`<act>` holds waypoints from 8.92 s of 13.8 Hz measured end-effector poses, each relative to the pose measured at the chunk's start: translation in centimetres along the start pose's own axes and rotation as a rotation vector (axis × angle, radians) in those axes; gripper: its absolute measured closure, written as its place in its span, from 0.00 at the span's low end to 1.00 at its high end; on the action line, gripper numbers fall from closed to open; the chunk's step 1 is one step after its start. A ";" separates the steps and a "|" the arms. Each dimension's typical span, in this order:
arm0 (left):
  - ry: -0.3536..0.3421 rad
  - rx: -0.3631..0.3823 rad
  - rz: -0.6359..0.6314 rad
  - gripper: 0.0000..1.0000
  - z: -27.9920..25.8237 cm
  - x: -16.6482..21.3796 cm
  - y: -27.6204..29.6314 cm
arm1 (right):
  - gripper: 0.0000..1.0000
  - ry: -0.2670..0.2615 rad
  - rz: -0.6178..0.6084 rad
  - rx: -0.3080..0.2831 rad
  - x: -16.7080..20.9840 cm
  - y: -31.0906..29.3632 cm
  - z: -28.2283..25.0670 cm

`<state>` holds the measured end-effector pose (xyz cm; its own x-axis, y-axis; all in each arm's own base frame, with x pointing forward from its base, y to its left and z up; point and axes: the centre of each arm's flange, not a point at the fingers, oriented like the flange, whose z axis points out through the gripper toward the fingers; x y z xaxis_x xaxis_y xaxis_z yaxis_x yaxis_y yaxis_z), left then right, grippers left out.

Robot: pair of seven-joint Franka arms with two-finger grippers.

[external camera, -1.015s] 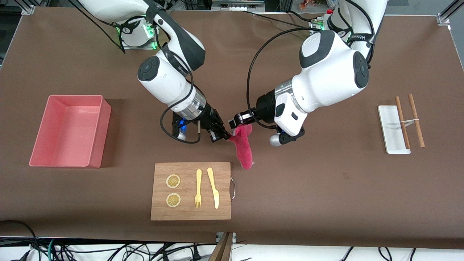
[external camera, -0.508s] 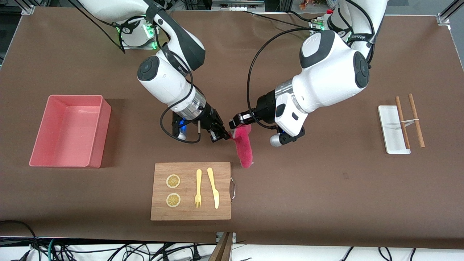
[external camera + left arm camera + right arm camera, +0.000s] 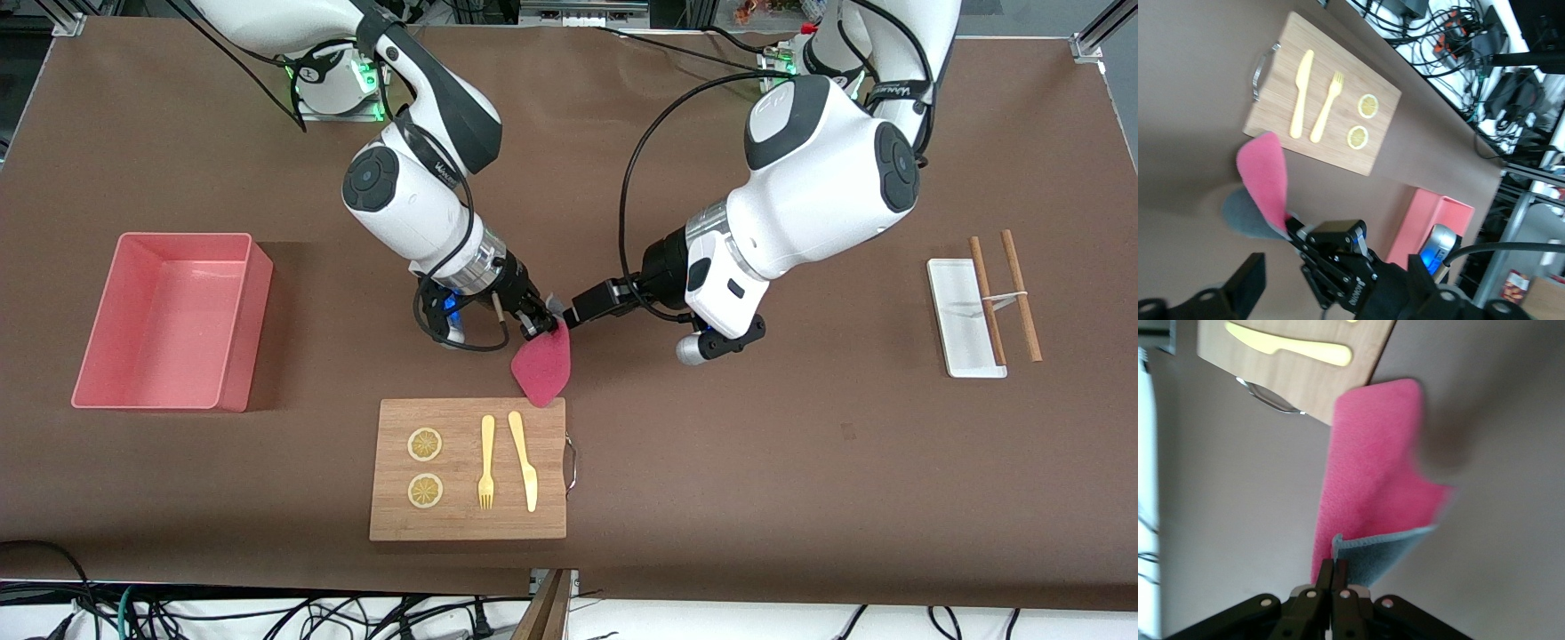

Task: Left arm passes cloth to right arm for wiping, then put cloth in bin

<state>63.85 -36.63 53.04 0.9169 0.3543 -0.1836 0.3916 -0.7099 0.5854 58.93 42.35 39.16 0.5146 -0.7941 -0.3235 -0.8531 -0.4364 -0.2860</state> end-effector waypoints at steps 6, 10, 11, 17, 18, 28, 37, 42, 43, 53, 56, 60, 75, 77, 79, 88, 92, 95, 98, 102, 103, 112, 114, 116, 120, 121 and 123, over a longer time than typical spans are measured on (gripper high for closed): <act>0.063 0.343 0.223 0.00 -5.7 2.3 -4.5 | 0.98 -0.006 -0.123 -0.224 -0.6 2.5 0.5; -0.053 0.454 0.370 0.00 -11.0 7.6 -11.7 | 0.98 -0.001 -0.209 -0.351 -3.9 4.1 -3.9; -0.073 0.505 0.389 0.00 -12.1 8.7 -13.6 | 0.98 0.000 -0.224 -0.374 -4.7 4.5 -4.7; -0.143 0.738 0.447 0.00 -13.4 8.1 -15.8 | 0.98 -0.025 -0.285 -0.468 -3.3 7.3 -0.9; -0.130 0.745 0.455 0.00 -14.0 7.9 -15.3 | 0.98 -0.031 -0.289 -0.476 -1.6 7.9 0.8; -0.065 0.733 0.446 0.00 -17.1 8.2 -15.7 | 0.98 -0.023 -0.513 -0.555 23.5 12.3 3.2; 0.030 0.658 0.470 0.00 -23.4 4.2 -24.1 | 0.98 -0.075 -0.805 -0.591 40.2 17.9 -7.8; 0.036 0.694 0.491 0.00 -22.8 4.2 -24.0 | 0.98 -0.046 -0.689 -0.568 32.9 13.4 -6.0; 0.036 0.694 0.490 0.00 -22.8 4.2 -24.1 | 0.98 -0.037 -0.656 -0.562 31.0 12.6 -4.8; 0.034 0.670 0.475 0.00 -23.0 4.4 -24.4 | 0.98 0.031 -0.401 -0.348 10.4 6.9 5.9; 0.033 0.670 0.476 0.00 -23.0 4.4 -24.4 | 0.98 0.024 -0.336 -0.278 4.9 6.4 7.6; 0.032 0.670 0.475 0.00 -22.9 4.4 -24.4 | 0.98 0.014 -0.341 -0.283 4.5 6.5 8.0; 0.030 0.670 0.476 0.00 -22.8 4.4 -24.4 | 0.98 -0.123 -0.757 -0.615 33.9 14.5 -8.3; 0.030 0.670 0.476 0.00 -22.8 4.4 -24.4 | 0.98 -0.142 -0.796 -0.618 36.0 15.7 -11.5; 0.030 0.670 0.476 0.00 -22.8 4.4 -24.4 | 0.98 -0.164 -0.805 -0.636 36.0 15.6 -14.9; 0.030 0.670 0.476 0.00 -22.8 4.4 -24.4 | 0.98 -0.213 -0.897 -0.738 34.5 15.8 -35.8; 0.030 0.670 0.476 0.00 -22.8 4.4 -24.4 | 0.98 -0.233 -0.950 -0.754 40.7 19.9 -37.4; 0.026 0.671 0.474 0.00 -22.8 4.3 -24.5 | 0.98 -0.242 -0.958 -0.772 44.4 21.0 -31.8; 0.023 0.672 0.473 0.00 -22.8 4.3 -24.5 | 0.98 -0.246 -0.969 -0.753 47.4 22.0 -25.2; 0.021 0.673 0.472 0.00 -22.7 4.3 -24.5 | 0.98 -0.220 -0.975 -0.688 50.2 24.3 -17.2; 0.020 0.673 0.472 0.00 -22.7 4.3 -24.5 | 0.98 -0.202 -0.980 -0.677 50.9 24.9 -15.4; 0.020 0.673 0.472 0.00 -22.7 4.3 -24.5 | 0.70 -0.071 -1.000 -0.609 52.6 25.1 -12.7; 0.019 0.673 0.472 0.00 -22.7 4.3 -24.6 | 0.47 -0.071 -0.993 -0.577 50.6 23.6 -18.5; 0.019 0.673 0.472 0.00 -22.7 4.3 -24.6 | 0.29 -0.089 -0.990 -0.542 47.0 21.9 -25.5; 0.019 0.673 0.472 0.00 -22.7 4.3 -24.6 | 0.00 -0.019 -0.998 -0.559 37.2 17.2 -33.2; 0.019 0.673 0.472 0.00 -22.7 4.3 -24.6 | 0.00 0.013 -1.036 -0.586 34.3 15.8 -33.7; 0.019 0.673 0.472 0.00 -22.7 4.3 -24.6 | 0.00 0.056 -1.102 -0.607 29.9 13.9 -34.7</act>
<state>56.42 -3.85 55.80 0.9976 -0.0667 -0.0197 -0.0668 -0.9978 -0.0024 59.42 -2.11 56.77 0.9853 0.1046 -0.1348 0.1167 -0.9895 0.0854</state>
